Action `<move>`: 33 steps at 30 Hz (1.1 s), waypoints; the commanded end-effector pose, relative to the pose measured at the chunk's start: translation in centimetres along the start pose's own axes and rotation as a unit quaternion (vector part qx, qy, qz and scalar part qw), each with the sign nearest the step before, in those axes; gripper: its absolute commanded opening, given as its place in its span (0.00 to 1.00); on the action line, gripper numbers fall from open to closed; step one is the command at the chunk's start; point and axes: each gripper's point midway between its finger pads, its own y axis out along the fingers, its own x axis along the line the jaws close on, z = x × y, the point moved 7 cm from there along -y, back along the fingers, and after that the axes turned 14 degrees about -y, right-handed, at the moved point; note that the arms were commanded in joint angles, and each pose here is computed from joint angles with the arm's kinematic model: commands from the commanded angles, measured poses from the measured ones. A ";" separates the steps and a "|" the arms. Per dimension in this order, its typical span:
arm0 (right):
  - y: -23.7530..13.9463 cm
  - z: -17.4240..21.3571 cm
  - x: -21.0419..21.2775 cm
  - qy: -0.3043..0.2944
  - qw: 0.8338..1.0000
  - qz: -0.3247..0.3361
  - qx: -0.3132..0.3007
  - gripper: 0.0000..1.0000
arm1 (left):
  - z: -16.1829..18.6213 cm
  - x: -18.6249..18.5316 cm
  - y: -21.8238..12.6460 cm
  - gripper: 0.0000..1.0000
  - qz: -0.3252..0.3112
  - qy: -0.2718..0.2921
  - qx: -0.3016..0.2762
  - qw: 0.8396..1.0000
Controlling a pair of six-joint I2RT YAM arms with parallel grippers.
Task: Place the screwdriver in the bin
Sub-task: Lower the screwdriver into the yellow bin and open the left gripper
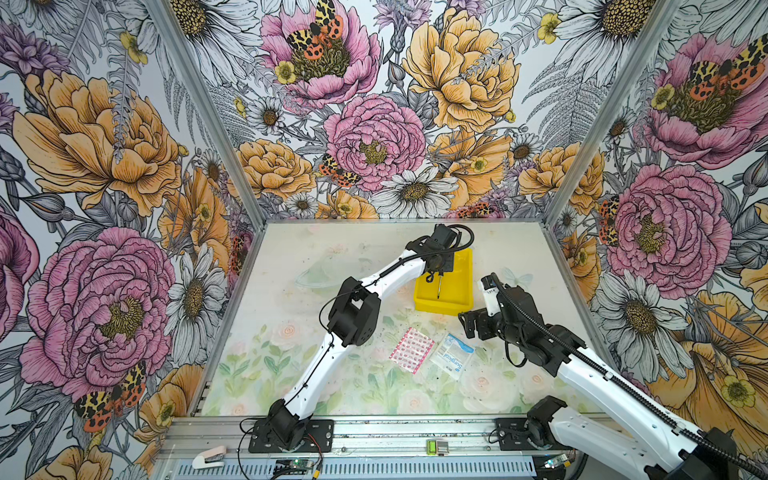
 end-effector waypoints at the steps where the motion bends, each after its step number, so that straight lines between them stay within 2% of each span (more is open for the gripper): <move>1: -0.2 -0.1 -0.8 0.012 1.000 0.010 -0.005 0.99 | -0.9 -0.2 0.2 0.13 0.004 -0.006 -0.018 1.000; 15: -0.9 -0.5 -2.1 0.026 0.999 0.011 -0.018 1.00 | 1.1 1.5 3.3 0.16 -0.031 -0.023 -0.004 0.999; 30: -1.9 -0.8 -3.3 0.026 0.999 0.019 -0.034 1.00 | 2.6 2.3 4.9 0.18 -0.050 -0.040 0.005 0.998; 33: -1.9 -0.9 -3.4 0.024 0.999 0.020 -0.035 0.99 | 2.9 2.5 5.1 0.23 -0.054 -0.041 0.007 0.998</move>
